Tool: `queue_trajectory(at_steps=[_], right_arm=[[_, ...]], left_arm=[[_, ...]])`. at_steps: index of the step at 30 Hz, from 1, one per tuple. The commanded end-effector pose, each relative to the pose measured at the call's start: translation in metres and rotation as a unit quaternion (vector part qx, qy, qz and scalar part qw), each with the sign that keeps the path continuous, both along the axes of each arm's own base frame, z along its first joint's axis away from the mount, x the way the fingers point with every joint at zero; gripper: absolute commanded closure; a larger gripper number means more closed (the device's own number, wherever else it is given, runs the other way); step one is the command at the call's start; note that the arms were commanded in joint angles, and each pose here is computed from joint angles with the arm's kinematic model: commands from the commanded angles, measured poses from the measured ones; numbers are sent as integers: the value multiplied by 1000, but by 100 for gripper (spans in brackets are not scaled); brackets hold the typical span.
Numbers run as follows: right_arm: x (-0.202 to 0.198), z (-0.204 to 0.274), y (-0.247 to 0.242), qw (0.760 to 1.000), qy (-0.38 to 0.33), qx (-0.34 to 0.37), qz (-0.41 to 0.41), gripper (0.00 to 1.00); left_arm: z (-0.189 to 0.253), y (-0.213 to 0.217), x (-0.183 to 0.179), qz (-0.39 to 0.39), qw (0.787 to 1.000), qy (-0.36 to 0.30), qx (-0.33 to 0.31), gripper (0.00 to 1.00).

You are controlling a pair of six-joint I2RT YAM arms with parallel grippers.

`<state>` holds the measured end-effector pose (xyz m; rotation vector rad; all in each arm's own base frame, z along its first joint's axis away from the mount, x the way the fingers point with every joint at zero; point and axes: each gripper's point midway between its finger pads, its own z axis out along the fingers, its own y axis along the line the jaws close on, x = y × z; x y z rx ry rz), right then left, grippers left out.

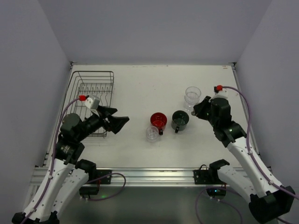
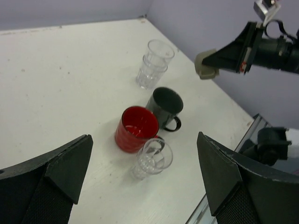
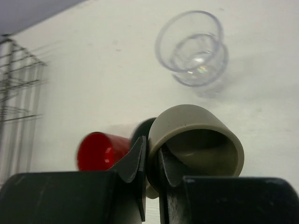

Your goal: Unload the cups from the dish rack

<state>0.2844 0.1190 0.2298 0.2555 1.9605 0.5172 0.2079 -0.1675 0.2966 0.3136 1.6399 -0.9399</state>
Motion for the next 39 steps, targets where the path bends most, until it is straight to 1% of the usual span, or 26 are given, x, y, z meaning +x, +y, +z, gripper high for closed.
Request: queue_trajectory(at_steps=[1,3,5,6,7,10,11,14,15,19,20,22,23,26,28,30,31,32,33,34,35,36,37,38,39], right_arm=[[-4,-56,-49,988,105,-92,-69,100],[-1,-75,-58,982,138,-96,-80,100],[4,-109,-60,972,192,-111,-81,100],[5,-109,-58,973,190,-106,-77,100],[6,-124,-58,967,216,-112,-74,100],[16,-137,-50,965,232,-106,-63,100],[18,-147,-49,958,256,-111,-60,100],[26,-150,-45,957,264,-110,-52,100],[26,-157,-42,954,276,-109,-47,100],[26,-160,-36,951,289,-98,-38,94],[25,-161,-35,950,295,-98,-34,89],[22,-168,-32,945,311,-96,-26,85],[19,-171,-30,943,318,-92,-20,81],[18,-171,-28,944,318,-90,-16,73],[19,-164,-30,949,302,-92,-17,64],[20,-158,-31,952,292,-91,-20,60],[20,-154,-32,954,285,-91,-22,60],[21,-142,-32,960,266,-86,-22,55],[20,-134,-31,963,255,-82,-22,54],[20,-125,-32,967,242,-80,-23,50],[18,-104,-33,974,212,-74,-24,48],[17,-92,-34,978,193,-70,-25,43],[15,-79,-35,982,172,-68,-26,31],[11,-66,-37,986,149,-67,-28,23],[4,-34,-41,993,94,-56,-33,3]], left_arm=[[-22,-9,-21,-55,997,-10,58,0],[-19,-13,-30,-68,996,-23,58,0],[-20,-10,-31,-53,996,-24,64,0],[-19,-11,-34,-58,996,-26,63,0],[-19,-11,-35,-56,996,-27,63,0],[-18,-10,-38,-54,996,-31,62,0],[-17,-11,-39,-54,996,-32,61,0],[-18,-9,-39,-49,996,-32,60,0],[-17,-9,-39,-49,997,-33,59,0],[-18,-8,-38,-46,997,-31,60,0],[-18,-8,-38,-46,997,-30,61,0],[-19,-8,-37,-44,997,-28,62,0],[-19,-8,-37,-44,997,-27,62,0],[-20,-8,-36,-42,997,-25,63,0],[-21,-8,-35,-41,997,-23,64,0],[-22,-8,-34,-41,997,-21,65,0],[-22,-8,-33,-39,997,-20,66,0],[-23,-8,-32,-36,997,-17,67,0],[-24,-7,-30,-33,997,-16,68,0],[-25,-6,-28,-26,997,-14,69,0],[-26,-5,-27,-23,997,-11,71,0],[-28,-5,-25,-21,997,-7,73,0],[-28,-5,-24,-21,997,-7,74,0],[-27,-6,-23,-22,997,-6,74,0],[-26,-7,-23,-23,997,-7,75,0]])
